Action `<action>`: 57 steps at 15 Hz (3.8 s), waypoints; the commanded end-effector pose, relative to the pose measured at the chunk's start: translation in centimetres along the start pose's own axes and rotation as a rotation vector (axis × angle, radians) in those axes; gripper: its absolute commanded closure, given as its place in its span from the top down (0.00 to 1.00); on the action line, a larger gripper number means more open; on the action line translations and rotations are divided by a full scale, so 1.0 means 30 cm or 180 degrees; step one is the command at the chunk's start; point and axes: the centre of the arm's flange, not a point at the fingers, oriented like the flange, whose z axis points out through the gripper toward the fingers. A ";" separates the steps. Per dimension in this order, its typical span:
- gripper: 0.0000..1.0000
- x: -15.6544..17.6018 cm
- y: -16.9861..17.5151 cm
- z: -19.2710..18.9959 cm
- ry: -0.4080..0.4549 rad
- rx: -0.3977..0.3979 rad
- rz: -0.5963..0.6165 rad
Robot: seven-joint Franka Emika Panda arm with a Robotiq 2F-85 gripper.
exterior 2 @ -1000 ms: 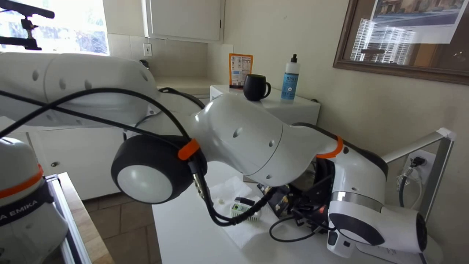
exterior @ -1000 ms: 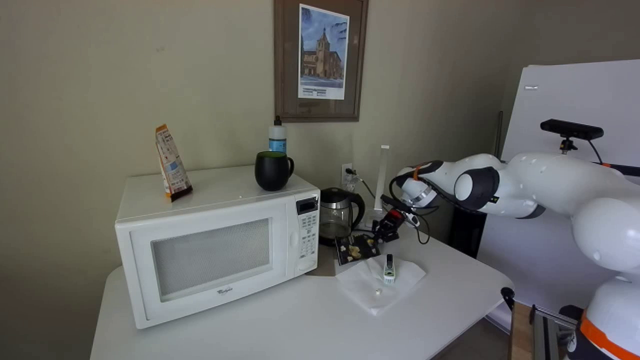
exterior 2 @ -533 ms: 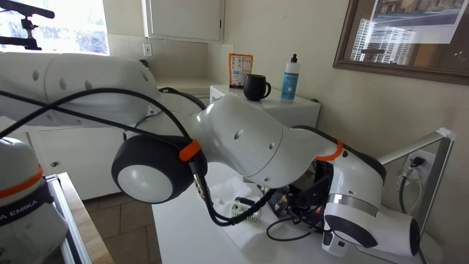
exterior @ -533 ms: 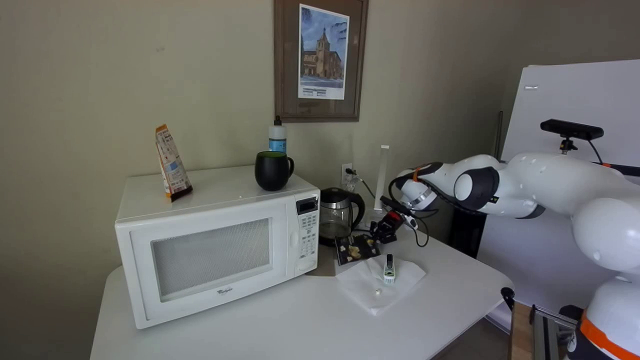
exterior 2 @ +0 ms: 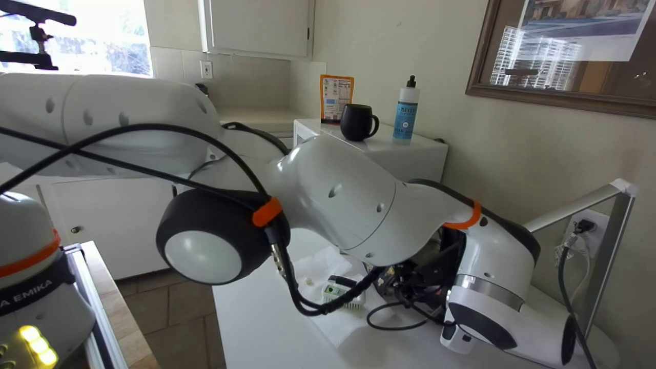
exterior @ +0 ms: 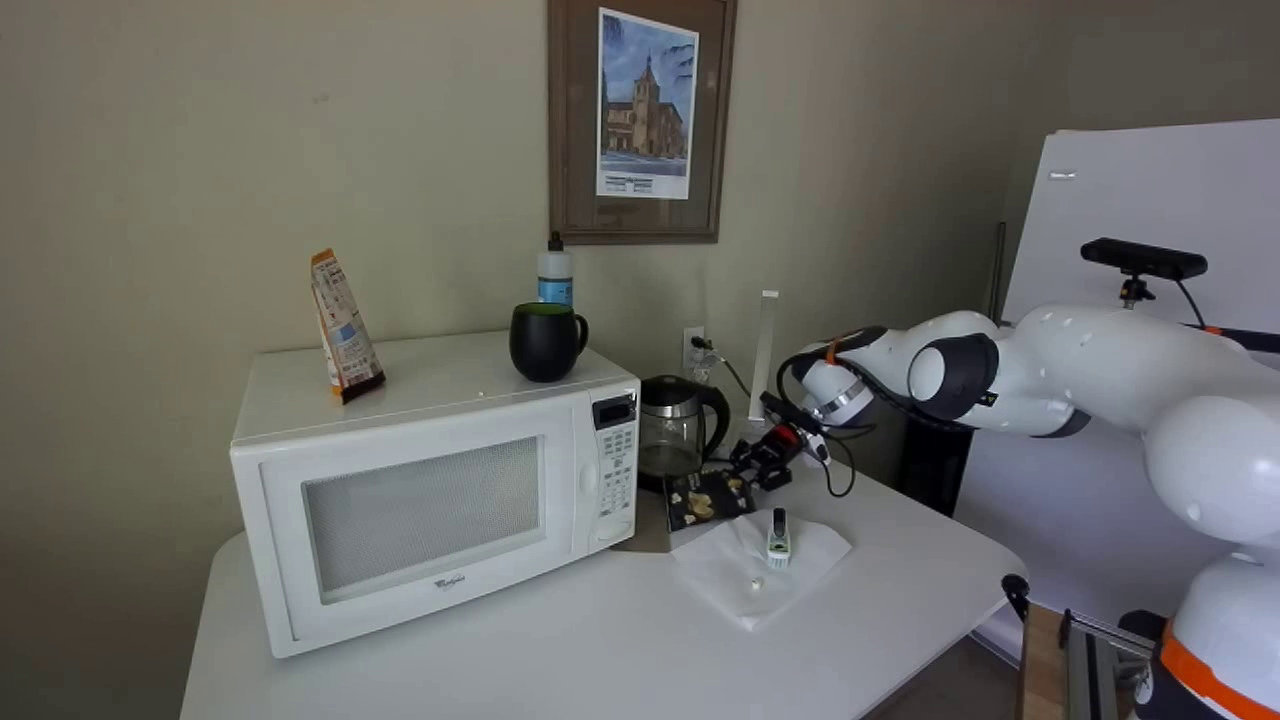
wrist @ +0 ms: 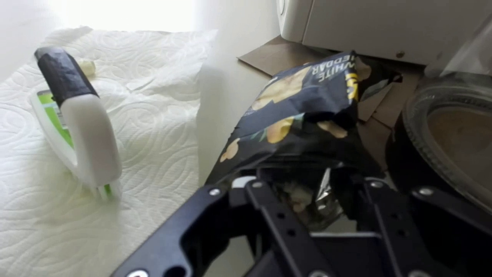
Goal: Pick up the piece of popcorn on the right and put it in the black packet
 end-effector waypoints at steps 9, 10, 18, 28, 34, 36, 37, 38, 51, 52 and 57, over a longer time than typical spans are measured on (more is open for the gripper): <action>1.00 0.064 -0.010 -0.042 -0.0112 -0.0076 0.0093; 1.00 0.060 -0.003 -0.047 -0.0125 -0.0097 0.0101; 0.41 0.040 0.008 -0.061 -0.0145 -0.0195 0.0084; 0.00 -0.011 0.078 -0.104 -0.0041 -0.0373 0.0117; 0.00 -0.080 0.140 -0.172 0.0296 -0.0588 0.0211; 0.00 -0.136 0.161 -0.189 0.0451 -0.0704 0.0176; 0.00 -0.173 0.166 -0.187 0.0622 -0.0806 0.0113; 0.00 -0.215 0.171 -0.181 0.0770 -0.0931 0.0060; 0.00 -0.623 0.066 0.072 0.2308 -0.2309 -0.0552; 0.00 -0.655 0.063 0.090 0.2399 -0.2423 -0.0665; 0.00 -0.806 0.083 0.155 0.2781 -0.2851 -0.1415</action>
